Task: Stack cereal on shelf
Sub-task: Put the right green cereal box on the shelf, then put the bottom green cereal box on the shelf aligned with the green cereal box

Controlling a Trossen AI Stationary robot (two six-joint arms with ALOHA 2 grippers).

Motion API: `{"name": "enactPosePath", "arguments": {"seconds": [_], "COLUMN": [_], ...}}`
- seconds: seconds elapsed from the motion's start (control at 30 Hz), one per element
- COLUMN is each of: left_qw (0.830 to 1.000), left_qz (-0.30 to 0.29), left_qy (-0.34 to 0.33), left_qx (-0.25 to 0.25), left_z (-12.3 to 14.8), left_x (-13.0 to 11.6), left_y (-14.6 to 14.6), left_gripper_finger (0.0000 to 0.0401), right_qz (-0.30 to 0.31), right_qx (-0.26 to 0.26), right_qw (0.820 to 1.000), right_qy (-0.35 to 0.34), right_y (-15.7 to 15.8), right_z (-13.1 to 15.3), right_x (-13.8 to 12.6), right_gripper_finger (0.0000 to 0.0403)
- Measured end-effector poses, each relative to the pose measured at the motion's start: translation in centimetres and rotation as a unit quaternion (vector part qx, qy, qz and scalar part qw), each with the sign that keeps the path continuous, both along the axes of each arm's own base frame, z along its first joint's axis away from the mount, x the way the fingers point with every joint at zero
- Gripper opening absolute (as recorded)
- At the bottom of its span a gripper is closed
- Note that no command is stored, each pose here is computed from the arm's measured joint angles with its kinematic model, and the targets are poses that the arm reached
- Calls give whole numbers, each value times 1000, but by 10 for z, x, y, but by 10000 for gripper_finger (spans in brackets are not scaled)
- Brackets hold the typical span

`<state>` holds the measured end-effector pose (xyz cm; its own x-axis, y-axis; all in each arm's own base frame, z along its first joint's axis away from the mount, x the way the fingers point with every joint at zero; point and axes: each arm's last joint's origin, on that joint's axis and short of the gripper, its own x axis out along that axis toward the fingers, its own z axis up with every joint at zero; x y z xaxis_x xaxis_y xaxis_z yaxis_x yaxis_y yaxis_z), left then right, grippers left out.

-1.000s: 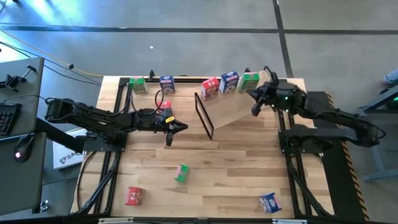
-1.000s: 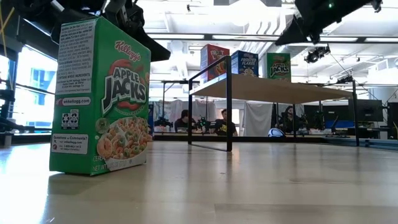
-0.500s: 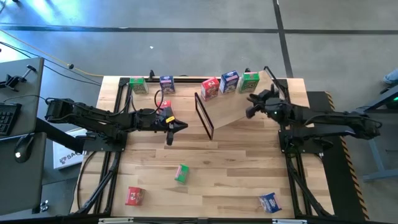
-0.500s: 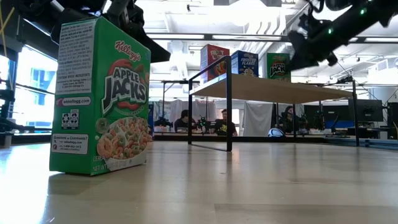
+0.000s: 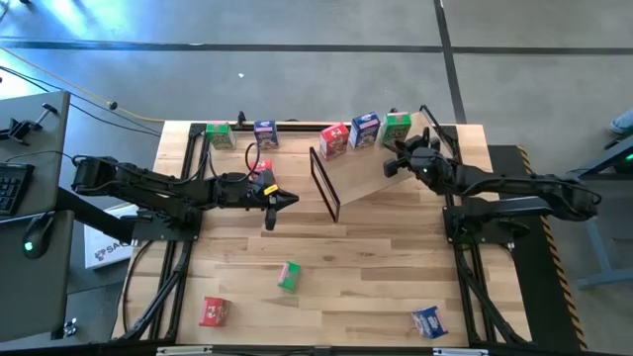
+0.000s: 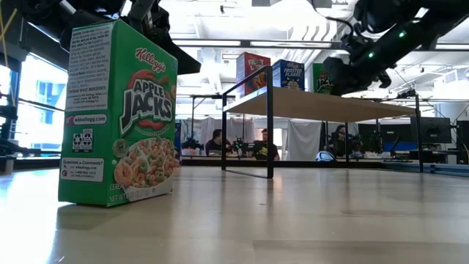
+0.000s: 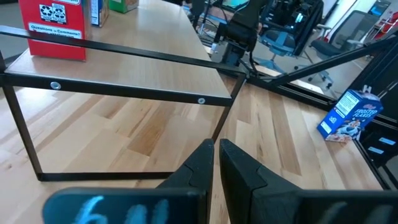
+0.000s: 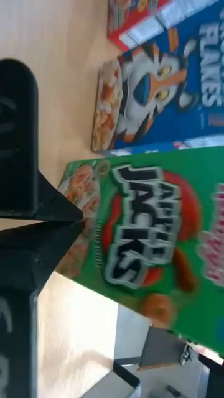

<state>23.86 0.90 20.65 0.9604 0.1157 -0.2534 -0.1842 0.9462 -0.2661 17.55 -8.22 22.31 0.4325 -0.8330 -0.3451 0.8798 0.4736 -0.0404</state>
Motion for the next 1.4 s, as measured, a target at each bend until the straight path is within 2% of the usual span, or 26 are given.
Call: {"name": "enactPosePath", "arguments": {"seconds": [0.37, 0.7, 0.9, 1.17, 1.4], "left_qw": [1000, 1000, 999, 1000, 998], "left_qz": [0, 0, 16, 16, -63], "left_qy": [0, 3, 18, 17, 19], "left_qx": [0, -2, -47, -16, -18], "left_z": [0, -1, -4, -4, -3], "left_x": [0, 0, -1, -1, -1], "left_y": [0, 0, 1, -2, -21], "left_gripper_finger": [19, 19, 19, 9, 3], "right_qz": [-9, -1, 20, 80, 185], "right_qx": [16, 0, 1, 0, 31], "right_qw": [1000, 1000, 1000, 997, 982], "right_qy": [10, -1, 1, -9, -3], "right_y": [-17, -19, -17, 3, 43], "right_z": [-11, -8, -5, 24, 26], "right_x": [6, 9, 9, 10, 15], "right_gripper_finger": [0, 0, 0, 0, 0]}}
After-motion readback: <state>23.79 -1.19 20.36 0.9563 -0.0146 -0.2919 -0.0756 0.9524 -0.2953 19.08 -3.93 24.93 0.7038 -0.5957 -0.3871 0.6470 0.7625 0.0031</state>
